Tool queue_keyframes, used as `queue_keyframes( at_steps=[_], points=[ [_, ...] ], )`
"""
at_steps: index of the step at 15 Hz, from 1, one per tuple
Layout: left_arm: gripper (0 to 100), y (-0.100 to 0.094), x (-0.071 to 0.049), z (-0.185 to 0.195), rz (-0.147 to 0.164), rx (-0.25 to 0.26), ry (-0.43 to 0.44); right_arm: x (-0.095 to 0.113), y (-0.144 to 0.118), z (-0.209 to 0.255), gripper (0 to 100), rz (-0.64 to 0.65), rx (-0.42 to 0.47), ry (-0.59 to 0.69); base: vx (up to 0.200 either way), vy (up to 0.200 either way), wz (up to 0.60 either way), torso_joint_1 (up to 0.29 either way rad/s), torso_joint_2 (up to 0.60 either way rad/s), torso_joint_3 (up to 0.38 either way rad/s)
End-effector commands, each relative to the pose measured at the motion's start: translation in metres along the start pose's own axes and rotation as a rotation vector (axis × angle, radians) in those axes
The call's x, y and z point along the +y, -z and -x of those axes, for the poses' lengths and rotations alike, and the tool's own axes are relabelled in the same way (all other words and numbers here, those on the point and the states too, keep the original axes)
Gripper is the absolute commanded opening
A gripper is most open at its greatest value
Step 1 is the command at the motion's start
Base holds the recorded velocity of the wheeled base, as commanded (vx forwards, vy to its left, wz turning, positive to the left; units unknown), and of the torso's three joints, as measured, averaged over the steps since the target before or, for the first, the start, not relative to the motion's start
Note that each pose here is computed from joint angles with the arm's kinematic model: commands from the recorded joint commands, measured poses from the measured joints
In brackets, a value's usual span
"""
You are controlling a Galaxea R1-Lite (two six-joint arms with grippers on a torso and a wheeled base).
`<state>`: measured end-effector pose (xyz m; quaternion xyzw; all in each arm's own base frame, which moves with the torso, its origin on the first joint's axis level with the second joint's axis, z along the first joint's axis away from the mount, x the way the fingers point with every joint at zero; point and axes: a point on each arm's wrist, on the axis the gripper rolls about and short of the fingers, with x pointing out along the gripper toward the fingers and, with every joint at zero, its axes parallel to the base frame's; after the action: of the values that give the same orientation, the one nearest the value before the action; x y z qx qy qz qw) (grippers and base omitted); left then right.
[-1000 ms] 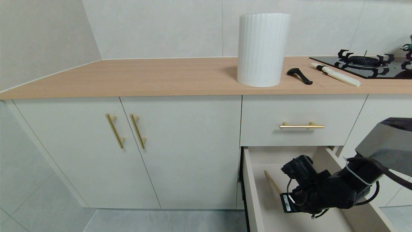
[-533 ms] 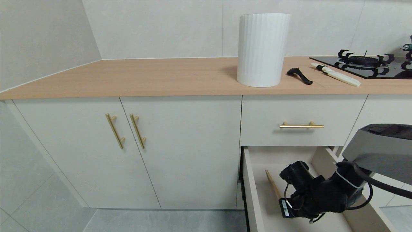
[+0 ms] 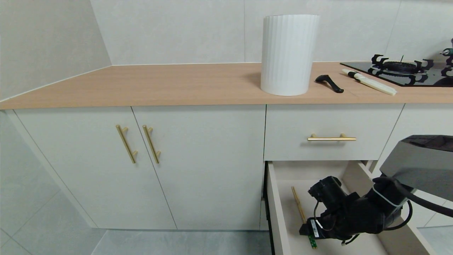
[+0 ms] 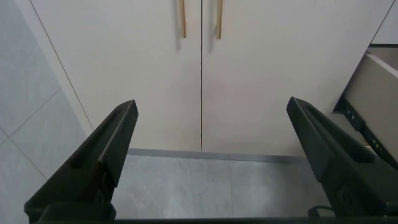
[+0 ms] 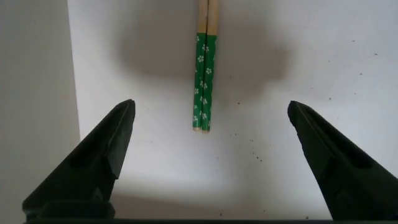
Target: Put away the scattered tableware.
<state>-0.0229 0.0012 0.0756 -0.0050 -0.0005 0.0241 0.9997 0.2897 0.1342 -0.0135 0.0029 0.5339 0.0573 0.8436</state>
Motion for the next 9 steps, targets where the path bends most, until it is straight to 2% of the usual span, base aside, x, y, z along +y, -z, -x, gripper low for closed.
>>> queue_keyframes(
  at_steps=[1, 3, 6, 9],
  points=[
    [100, 0.0, 0.0, 0.0, 0.001, 0.001, -0.001, -0.001, -0.011, 0.037, 100, -0.011, -0.098, -0.035, 0.0, 0.0, 0.0, 0.0, 0.0, 0.0],
    [100, 0.0, 0.0, 0.0, 0.001, 0.001, -0.001, -0.01, -0.022, 0.075, 100, -0.036, -0.198, -0.05, 0.0, 0.0, 0.0, 0.0, 0.0, 0.0],
    [100, 0.0, 0.0, 0.0, 0.001, -0.001, -0.001, -0.024, -0.026, 0.125, 100, -0.041, -0.281, -0.052, 0.0, 0.0, 0.0, 0.0, 0.0, 0.0],
    [100, 0.0, 0.0, 0.0, 0.001, 0.001, -0.001, -0.041, -0.023, 0.19, 100, -0.007, -0.47, -0.056, 0.0, 0.0, 0.0, 0.0, 0.0, 0.0]
  ],
)
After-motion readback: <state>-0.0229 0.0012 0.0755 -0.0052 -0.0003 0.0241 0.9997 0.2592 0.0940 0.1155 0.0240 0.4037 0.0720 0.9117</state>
